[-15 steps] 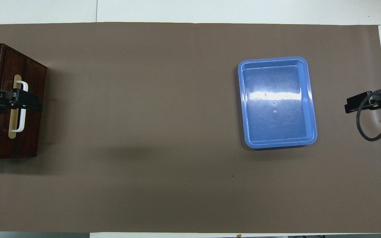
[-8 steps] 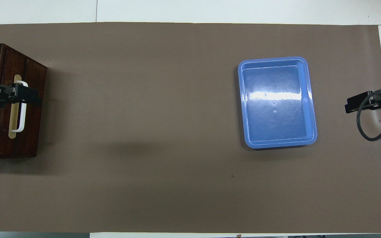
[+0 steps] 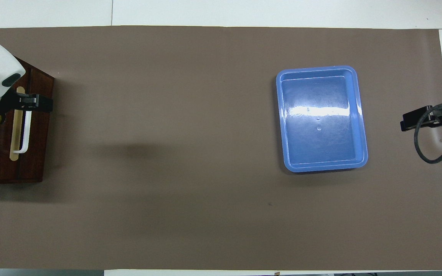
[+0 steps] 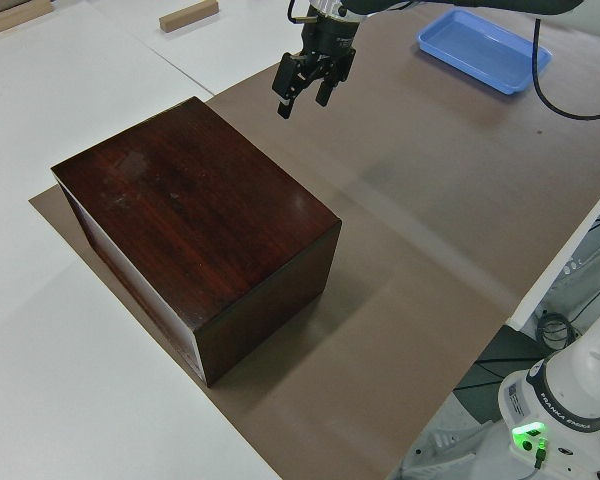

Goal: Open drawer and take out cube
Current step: 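Grasp the white drawer handle with the left gripper, then pull the drawer open toward the robot with the left gripper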

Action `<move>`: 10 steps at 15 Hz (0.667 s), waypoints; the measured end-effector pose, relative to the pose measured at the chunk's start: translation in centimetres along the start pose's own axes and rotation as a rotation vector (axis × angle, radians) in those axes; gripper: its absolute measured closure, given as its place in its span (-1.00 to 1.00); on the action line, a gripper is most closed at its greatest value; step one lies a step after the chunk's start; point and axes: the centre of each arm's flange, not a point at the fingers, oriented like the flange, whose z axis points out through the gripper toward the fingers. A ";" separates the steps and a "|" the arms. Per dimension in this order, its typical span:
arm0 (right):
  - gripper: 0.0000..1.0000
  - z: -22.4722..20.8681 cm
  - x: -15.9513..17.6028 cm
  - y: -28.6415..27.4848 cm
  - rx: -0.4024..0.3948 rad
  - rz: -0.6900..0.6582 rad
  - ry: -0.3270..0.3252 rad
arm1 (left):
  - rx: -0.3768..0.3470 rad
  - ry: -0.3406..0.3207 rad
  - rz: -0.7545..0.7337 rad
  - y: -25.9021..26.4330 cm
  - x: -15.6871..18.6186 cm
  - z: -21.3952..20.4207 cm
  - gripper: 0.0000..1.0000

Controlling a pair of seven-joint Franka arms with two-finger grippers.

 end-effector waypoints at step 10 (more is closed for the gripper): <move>-1.00 -0.3 -0.1 0.0 0.000 0.000 0.005 | 0.074 0.027 0.075 -0.7 -1.4 9.0 -1.00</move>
